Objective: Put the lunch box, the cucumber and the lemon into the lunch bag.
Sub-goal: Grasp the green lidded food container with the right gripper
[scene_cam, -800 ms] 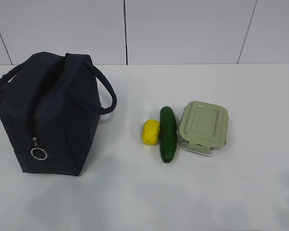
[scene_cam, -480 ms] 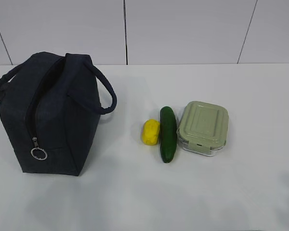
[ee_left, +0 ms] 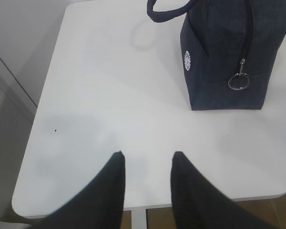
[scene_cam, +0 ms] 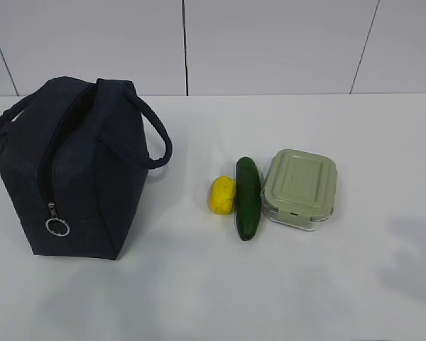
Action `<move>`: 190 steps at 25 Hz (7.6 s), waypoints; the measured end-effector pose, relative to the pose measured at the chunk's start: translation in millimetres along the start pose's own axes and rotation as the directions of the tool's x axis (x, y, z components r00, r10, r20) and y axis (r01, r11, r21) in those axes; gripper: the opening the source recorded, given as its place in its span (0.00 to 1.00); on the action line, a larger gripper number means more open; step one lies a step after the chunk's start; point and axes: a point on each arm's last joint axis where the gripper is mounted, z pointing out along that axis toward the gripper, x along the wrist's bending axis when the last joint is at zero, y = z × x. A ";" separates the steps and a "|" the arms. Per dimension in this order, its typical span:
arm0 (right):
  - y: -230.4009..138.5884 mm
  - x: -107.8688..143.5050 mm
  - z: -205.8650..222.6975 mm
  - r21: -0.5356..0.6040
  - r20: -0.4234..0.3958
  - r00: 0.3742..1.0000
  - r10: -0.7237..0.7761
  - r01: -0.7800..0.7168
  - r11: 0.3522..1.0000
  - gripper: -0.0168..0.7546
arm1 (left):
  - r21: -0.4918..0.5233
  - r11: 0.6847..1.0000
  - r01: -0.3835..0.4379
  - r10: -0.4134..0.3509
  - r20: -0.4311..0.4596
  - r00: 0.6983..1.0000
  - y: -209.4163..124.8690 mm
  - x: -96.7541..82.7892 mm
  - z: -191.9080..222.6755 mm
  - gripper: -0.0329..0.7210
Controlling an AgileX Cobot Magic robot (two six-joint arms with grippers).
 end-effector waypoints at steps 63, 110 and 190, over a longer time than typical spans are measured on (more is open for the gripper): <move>67.0 -10.8 311.8 0.660 -0.488 0.515 0.705 -0.310 0.684 0.65 | 0.000 1.000 0.000 0.000 0.000 1.000 0.0 0.0 0.0 0.36; 40.6 4.4 387.1 0.668 -0.512 0.467 0.721 -0.311 0.676 0.78 | 0.000 1.000 0.000 0.000 0.000 1.000 0.0 0.0 0.0 0.36; 24.2 38.5 408.7 0.658 -0.490 0.492 0.720 -0.333 0.676 0.54 | 0.000 1.000 0.000 0.000 0.000 1.000 0.0 0.0 0.0 0.36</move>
